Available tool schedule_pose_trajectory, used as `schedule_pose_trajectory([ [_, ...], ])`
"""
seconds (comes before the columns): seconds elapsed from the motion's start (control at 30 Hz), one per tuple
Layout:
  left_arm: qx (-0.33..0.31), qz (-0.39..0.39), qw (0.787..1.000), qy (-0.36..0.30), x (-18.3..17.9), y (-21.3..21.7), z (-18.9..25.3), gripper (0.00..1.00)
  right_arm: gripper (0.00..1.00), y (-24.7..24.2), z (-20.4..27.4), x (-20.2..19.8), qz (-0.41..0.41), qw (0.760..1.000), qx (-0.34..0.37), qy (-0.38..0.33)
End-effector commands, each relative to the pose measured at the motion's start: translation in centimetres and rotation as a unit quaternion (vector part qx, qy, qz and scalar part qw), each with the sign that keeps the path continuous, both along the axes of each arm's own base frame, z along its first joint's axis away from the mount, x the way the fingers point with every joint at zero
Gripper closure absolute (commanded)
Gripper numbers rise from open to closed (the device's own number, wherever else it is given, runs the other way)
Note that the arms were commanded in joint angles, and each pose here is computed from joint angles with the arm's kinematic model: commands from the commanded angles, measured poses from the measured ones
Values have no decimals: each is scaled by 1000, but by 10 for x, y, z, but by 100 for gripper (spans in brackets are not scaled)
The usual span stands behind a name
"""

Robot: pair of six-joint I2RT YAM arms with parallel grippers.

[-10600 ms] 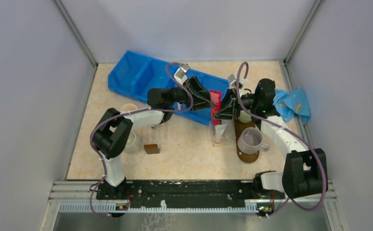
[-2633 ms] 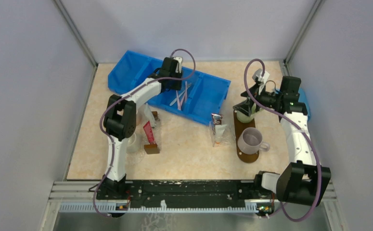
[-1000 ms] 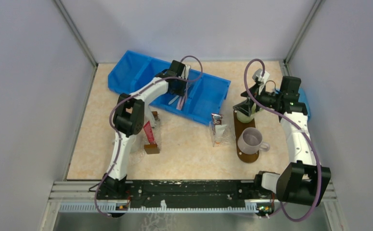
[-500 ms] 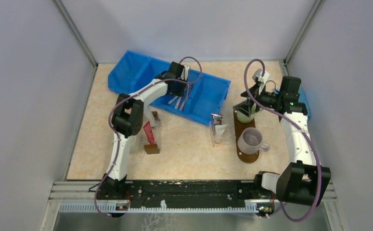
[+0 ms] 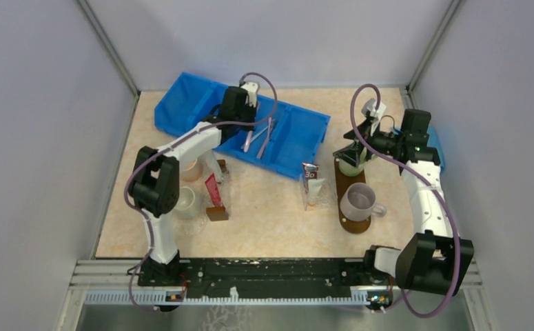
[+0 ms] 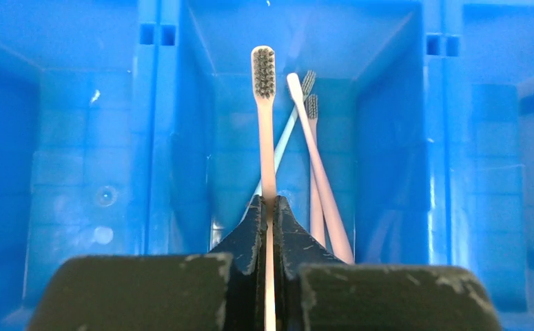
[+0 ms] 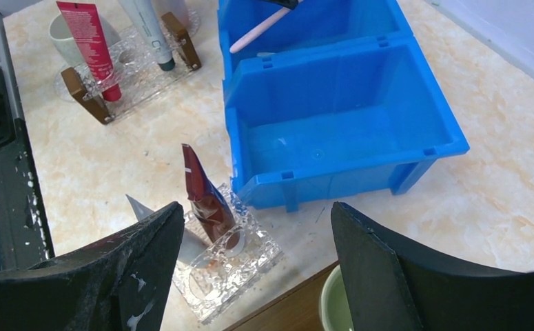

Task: Prepare toiletry sets of a toothbrush and toothpaste on the tray
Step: Pick up the toothbrush from the storage box, then place the toothbrush in the cup.

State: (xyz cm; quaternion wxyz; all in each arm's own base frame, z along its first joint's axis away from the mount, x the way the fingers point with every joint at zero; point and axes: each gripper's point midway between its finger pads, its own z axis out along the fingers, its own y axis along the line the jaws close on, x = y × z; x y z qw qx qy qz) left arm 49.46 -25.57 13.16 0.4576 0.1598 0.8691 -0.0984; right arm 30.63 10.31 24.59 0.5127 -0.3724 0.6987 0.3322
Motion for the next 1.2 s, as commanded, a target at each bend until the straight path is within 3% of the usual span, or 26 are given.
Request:
schedule_pose_trajectory([
  [0.0,-59,-1,993,-101,1,-2,61,100,22,2,13,-1,14,999,12,-27],
  [0.17,-124,-52,973,-186,-27,-7,111,100,22,6,16,-4,24,999,25,-26],
  [0.4,-215,-155,927,-266,-80,-24,169,100,22,14,29,-12,53,997,57,-29],
  [0.63,-307,-301,868,-250,-133,-61,191,100,22,25,47,-26,100,989,109,-13],
  [0.93,-411,-436,782,-171,-180,-97,201,100,23,34,57,-32,121,986,110,-19],
  [1.17,-413,-471,766,-147,-195,-137,196,100,23,42,65,-27,116,987,108,-23],
])
